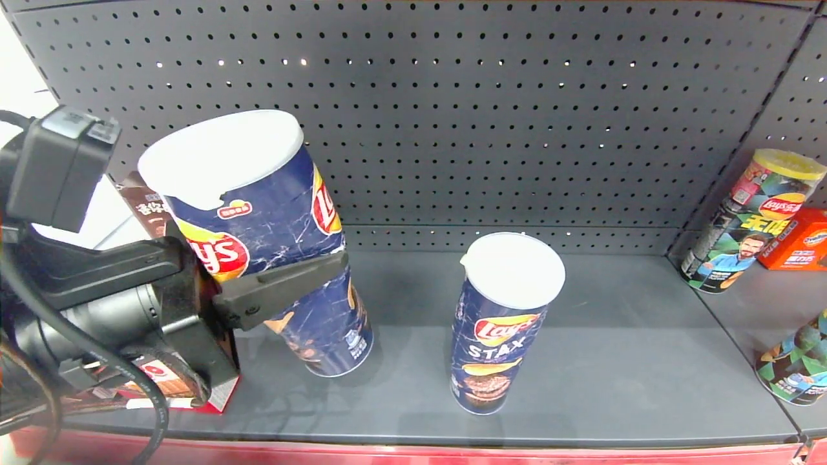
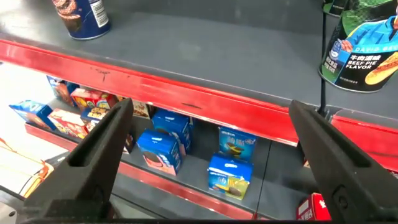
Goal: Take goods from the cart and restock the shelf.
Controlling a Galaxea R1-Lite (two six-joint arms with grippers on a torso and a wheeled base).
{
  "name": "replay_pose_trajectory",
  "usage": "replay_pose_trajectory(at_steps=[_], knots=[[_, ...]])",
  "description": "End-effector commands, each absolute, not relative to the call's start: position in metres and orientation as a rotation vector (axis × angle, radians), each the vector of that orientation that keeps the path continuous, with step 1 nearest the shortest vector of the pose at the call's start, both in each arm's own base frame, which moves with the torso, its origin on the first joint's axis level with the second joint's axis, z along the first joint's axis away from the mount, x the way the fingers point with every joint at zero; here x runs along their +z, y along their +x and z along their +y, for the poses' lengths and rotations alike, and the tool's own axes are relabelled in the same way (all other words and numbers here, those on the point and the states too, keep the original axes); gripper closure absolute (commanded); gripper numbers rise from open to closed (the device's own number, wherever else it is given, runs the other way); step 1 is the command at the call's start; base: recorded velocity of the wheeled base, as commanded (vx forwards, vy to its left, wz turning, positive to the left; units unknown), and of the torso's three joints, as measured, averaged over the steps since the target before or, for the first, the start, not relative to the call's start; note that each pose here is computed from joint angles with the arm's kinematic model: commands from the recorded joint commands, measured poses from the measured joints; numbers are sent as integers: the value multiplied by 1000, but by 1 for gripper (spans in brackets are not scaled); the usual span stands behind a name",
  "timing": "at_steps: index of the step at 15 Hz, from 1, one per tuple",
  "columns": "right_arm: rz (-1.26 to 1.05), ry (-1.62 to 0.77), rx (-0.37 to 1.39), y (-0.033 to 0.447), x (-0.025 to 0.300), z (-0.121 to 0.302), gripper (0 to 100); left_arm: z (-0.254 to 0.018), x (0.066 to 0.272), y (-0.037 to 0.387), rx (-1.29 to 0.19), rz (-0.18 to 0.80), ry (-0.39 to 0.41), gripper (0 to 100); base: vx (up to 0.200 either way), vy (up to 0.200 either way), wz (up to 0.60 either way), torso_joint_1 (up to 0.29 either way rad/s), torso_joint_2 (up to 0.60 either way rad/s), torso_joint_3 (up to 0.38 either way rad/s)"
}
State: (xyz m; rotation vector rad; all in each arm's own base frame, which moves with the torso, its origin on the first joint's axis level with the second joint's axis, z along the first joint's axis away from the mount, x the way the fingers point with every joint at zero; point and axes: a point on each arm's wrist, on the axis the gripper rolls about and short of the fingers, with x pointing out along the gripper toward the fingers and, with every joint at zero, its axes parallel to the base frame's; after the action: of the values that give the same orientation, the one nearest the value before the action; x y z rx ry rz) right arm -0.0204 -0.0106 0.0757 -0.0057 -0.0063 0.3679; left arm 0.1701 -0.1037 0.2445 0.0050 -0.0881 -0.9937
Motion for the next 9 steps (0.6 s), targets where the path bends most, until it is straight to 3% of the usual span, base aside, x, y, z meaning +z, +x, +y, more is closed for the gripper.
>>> replay_pose_trajectory(at_steps=[1, 5, 6, 9], knots=[[-4, -7, 368, -20, 76, -11, 0, -107, 243, 178, -992, -41, 5, 100, 0, 0, 0, 0, 0, 0], [-4, -7, 368, -20, 76, -11, 0, -115, 257, 187, -1062, -52, -16, 100, 0, 0, 0, 0, 0, 0], [-4, -7, 368, -20, 76, -11, 0, -125, 261, 192, -1097, -43, -57, 100, 0, 0, 0, 0, 0, 0], [-4, -7, 368, -20, 76, -11, 0, -136, 258, 201, -1121, -17, -73, 100, 0, 0, 0, 0, 0, 0]])
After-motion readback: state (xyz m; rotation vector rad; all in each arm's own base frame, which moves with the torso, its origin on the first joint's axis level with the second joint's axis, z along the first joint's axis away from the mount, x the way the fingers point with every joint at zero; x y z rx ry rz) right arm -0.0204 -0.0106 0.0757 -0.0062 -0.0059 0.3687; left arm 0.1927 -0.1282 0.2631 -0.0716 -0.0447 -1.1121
